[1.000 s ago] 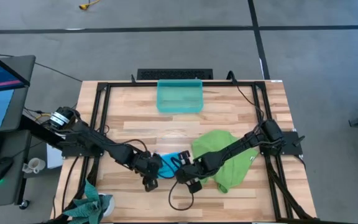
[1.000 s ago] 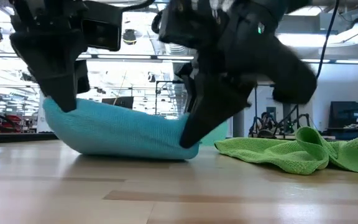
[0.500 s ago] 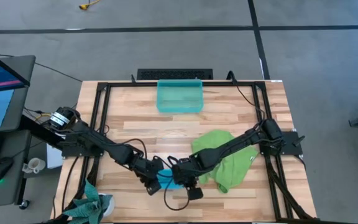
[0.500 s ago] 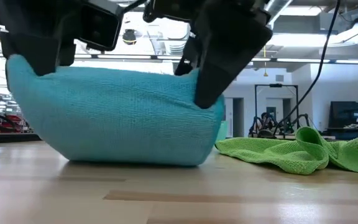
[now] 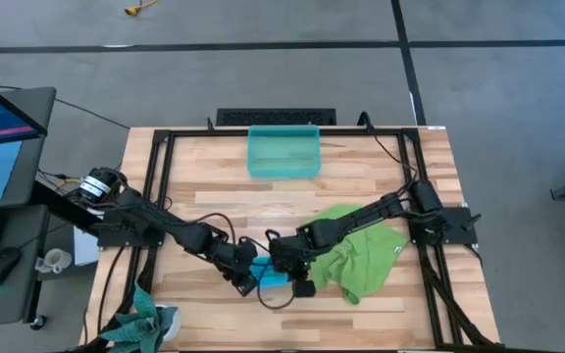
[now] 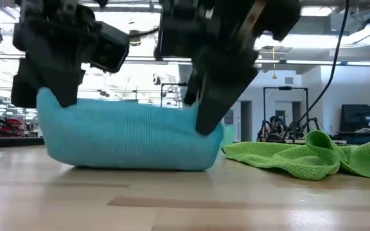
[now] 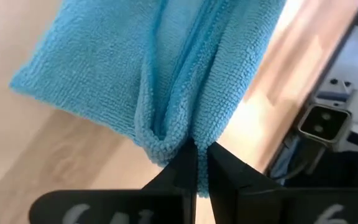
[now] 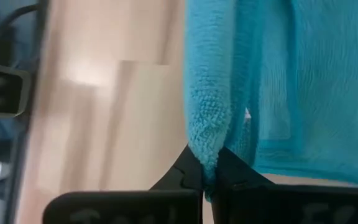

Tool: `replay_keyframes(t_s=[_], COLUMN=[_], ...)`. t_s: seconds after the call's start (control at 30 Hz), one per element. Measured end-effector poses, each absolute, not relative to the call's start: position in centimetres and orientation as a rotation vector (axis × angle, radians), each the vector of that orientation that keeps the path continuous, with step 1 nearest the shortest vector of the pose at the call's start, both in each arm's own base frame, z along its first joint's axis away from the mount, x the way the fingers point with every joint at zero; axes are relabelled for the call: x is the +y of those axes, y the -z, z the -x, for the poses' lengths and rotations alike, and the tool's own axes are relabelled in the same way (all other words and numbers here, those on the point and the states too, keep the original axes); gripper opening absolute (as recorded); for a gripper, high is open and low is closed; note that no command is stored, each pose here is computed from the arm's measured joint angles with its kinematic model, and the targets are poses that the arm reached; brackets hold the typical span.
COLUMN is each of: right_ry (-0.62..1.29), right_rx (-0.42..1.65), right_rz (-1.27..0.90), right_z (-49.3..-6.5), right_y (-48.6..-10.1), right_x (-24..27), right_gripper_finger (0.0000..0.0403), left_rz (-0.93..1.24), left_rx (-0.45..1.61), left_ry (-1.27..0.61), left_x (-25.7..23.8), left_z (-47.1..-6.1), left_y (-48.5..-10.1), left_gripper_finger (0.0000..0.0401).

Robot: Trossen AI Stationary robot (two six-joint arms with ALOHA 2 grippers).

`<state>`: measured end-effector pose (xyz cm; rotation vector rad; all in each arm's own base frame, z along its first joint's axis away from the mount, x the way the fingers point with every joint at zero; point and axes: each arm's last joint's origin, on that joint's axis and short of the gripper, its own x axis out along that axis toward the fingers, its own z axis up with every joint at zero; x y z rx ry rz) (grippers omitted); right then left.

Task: Roll microfiber towels into tight, uniform cylinder then place into a basket
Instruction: Roll the blue microfiber cloth

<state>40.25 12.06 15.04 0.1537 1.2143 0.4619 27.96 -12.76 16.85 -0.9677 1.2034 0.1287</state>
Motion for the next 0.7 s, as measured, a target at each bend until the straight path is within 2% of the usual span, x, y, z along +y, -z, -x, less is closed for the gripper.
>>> replay_keyframes(t_s=[0.33,0.57,0.63,0.7], right_ry=[-0.523,-0.807,-0.82,-0.747], right_rx=[1.218,1.226,1.221,1.213], right_rz=[-0.273,-0.402,-0.389,-0.347], right_z=[-40.5,-39.3,-39.2,-39.3], right_y=[-14.8,-15.9,-15.9,-15.7], right_x=[10.5,14.9,15.5,15.3], right_gripper_finger=[0.0018,0.002,0.0023,0.0022], left_rz=[0.994,1.088,1.091,1.078], left_rx=[1.211,1.189,1.176,1.19], left_ry=[-0.137,0.058,0.078,0.039], left_x=[-11.9,-13.8,-14.0,-13.8], left_z=[-28.2,-28.7,-28.7,-28.6], left_y=[-16.7,-17.8,-17.9,-17.7], left_gripper_finger=[0.001,0.001,0.001,0.001])
